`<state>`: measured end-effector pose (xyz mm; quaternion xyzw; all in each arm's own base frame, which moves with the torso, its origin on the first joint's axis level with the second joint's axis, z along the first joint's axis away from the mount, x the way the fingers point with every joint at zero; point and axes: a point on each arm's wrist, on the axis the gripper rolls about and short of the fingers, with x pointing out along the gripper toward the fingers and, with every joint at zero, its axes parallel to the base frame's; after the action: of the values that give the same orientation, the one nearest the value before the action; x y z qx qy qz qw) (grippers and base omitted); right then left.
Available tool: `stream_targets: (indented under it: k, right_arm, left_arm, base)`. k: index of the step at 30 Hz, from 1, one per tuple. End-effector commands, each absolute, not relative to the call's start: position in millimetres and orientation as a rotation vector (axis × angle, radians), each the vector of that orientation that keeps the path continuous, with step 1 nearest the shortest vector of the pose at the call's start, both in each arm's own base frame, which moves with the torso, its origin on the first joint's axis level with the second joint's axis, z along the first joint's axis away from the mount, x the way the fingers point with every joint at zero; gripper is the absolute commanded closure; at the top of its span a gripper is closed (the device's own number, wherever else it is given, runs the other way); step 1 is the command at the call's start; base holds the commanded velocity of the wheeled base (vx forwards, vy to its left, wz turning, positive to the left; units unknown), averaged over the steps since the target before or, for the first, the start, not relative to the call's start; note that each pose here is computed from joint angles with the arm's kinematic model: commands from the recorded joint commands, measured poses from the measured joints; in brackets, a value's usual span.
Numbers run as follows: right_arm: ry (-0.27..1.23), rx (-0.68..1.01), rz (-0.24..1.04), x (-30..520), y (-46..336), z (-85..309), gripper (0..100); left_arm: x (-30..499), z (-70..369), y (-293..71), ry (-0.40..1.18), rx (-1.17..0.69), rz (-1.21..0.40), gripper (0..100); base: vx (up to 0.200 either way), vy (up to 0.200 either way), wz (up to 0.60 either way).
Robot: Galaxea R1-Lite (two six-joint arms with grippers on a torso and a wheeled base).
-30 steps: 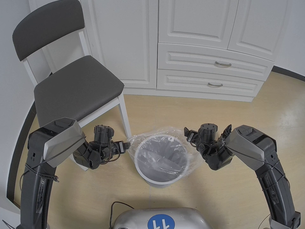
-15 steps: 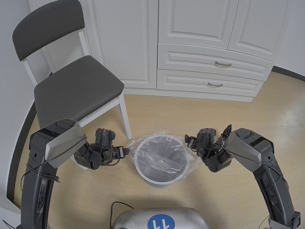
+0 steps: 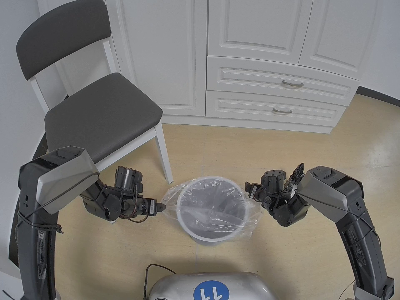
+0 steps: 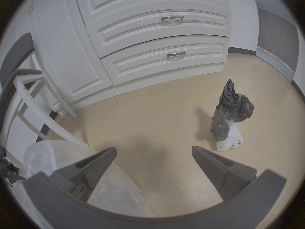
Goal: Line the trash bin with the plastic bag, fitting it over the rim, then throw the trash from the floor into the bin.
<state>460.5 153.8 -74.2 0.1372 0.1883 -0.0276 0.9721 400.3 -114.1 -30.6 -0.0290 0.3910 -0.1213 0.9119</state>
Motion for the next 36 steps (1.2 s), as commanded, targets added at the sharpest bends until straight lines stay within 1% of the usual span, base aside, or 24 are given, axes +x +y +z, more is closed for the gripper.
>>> stream_targets:
  k: [1, 3, 5, 8, 10, 14, 19, 23, 28, 32, 36]
  right_arm:
    - [0.391, 0.233, -0.05, 452, 148, -60, 0]
    - [0.386, 0.201, -0.046, 449, 145, -52, 0]
    - [0.376, 0.203, -0.051, 449, 143, -47, 0]
    - [0.341, 0.216, -0.042, 446, 143, -24, 0]
    - [0.331, 0.222, -0.027, 441, 147, -13, 0]
    - [0.336, 0.218, 0.01, 428, 162, -7, 0]
    - [0.351, 0.192, 0.111, 397, 199, -13, 0]
    - [0.388, 0.163, 0.17, 373, 218, -15, 0]
    - [0.448, 0.074, 0.213, 350, 226, -24, 0]
    - [0.472, 0.022, 0.221, 345, 224, -31, 0]
    - [0.529, -0.04, 0.218, 337, 218, -36, 0]
  left_arm:
    - [379, -11, -108, 0.835, 0.007, -0.319, 0]
    - [372, -12, -106, 0.86, 0.052, -0.351, 0]
    - [372, -11, -106, 0.859, 0.055, -0.356, 0]
    - [375, -9, -106, 0.838, 0.044, -0.355, 0]
    - [375, -10, -107, 0.836, 0.044, -0.355, 0]
    - [375, -12, -108, 0.835, 0.046, -0.357, 0]
    - [370, -20, -109, 0.876, 0.06, -0.365, 0]
    - [361, -21, -109, 0.902, 0.073, -0.389, 0]
    - [348, -15, -103, 0.952, 0.141, -0.488, 0]
    - [345, -13, -102, 0.977, 0.15, -0.497, 0]
    - [344, -12, -102, 0.979, 0.149, -0.499, 0]
  base:
    - [0.0, 0.0, 0.0]
    - [0.0, 0.0, 0.0]
    - [0.0, 0.0, 0.0]
    - [0.0, 0.0, 0.0]
    - [0.0, 0.0, 0.0]
    - [0.0, 0.0, 0.0]
    - [0.0, 0.0, 0.0]
    - [0.0, 0.0, 0.0]
    - [0.0, 0.0, 0.0]
    - [0.0, 0.0, 0.0]
    - [0.0, 0.0, 0.0]
